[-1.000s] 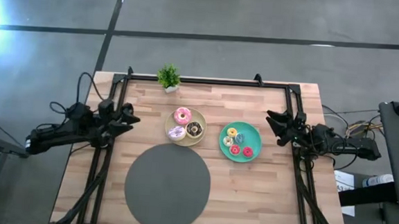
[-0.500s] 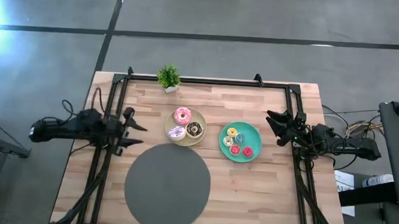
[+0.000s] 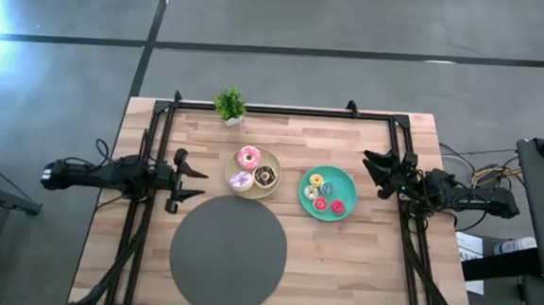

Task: Pick & Place donuts
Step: Return to Home Position

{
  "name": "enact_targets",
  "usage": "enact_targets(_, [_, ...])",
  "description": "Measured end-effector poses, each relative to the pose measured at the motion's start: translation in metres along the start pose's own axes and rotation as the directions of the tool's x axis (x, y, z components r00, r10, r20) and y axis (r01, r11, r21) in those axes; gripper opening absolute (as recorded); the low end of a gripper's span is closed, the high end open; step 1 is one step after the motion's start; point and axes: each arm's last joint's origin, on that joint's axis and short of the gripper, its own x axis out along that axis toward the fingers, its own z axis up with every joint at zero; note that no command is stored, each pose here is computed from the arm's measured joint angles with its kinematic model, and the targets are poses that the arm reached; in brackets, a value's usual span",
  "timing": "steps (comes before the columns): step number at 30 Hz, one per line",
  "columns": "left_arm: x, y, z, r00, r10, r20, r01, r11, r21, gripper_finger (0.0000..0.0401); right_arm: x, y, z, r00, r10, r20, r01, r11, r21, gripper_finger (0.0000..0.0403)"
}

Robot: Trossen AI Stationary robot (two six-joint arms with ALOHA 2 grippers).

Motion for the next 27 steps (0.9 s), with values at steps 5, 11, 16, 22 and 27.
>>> enact_targets(5, [-0.0001,0.0033,-0.0008,0.999,0.034,-0.009,-0.034,0.999,0.001,0.0184,0.0001,0.0,-0.0001,1.0,0.0,-0.001,0.0,1.0,-0.001,0.0224])
enact_targets(11, [-0.0003,0.0071,-0.0006,0.997,0.075,-0.004,-0.075,0.997,-0.028,0.0184,0.0001,0.0,-0.0001,1.0,0.0,-0.001,0.0,1.0,0.0,0.0224])
enact_targets(16, [0.0003,0.0074,-0.0013,0.997,0.077,-0.014,-0.077,0.997,-0.03,0.0184,0.0,0.0,-0.0001,1.0,0.0,-0.001,0.0,1.0,0.0,0.0224])
enact_targets(22, [0.0005,0.0074,-0.0015,0.997,0.077,-0.017,-0.077,0.997,-0.03,0.0184,0.0,0.0,-0.0001,1.0,0.0,-0.001,0.0,1.0,0.0,0.0224])
enact_targets(27, [0.0008,0.0074,-0.0019,0.997,0.076,-0.021,-0.077,0.997,-0.031,0.0183,0.0,0.0,-0.0001,1.0,0.0,-0.001,0.0,1.0,0.0,0.0224])
